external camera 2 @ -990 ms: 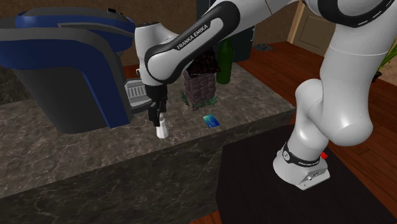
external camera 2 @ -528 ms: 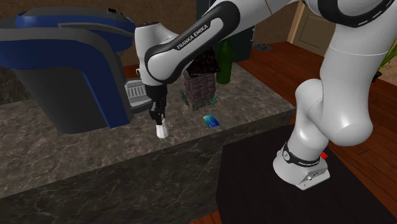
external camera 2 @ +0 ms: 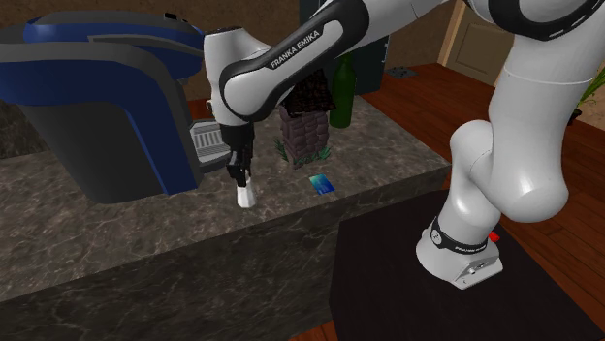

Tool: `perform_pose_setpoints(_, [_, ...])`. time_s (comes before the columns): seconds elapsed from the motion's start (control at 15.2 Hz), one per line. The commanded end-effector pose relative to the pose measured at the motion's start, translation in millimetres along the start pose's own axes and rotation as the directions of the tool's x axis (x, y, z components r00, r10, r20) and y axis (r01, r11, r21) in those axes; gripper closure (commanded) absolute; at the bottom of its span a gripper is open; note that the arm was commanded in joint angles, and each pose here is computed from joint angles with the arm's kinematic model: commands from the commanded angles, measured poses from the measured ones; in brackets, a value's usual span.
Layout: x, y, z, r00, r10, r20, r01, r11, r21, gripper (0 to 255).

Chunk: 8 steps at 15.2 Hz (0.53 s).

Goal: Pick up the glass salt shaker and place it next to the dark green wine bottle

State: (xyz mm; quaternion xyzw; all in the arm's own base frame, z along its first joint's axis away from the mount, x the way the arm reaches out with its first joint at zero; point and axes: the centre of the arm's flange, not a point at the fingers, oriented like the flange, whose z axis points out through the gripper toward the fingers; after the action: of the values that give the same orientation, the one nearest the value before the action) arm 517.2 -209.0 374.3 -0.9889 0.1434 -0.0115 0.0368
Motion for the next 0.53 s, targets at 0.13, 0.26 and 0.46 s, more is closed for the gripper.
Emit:
perform_pose_setpoints(0.13, [0, -2, -20, 1.0, 0.0, 0.0, 0.0, 1.0, 0.0, 255])
perform_pose_setpoints(0.26, [0, -3, -30, 1.0, 0.0, 0.0, 0.0, 1.0, 0.0, 255])
perform_pose_setpoints(0.46, [0, -4, -46, 1.0, 0.0, 0.0, 0.0, 1.0, 0.0, 255])
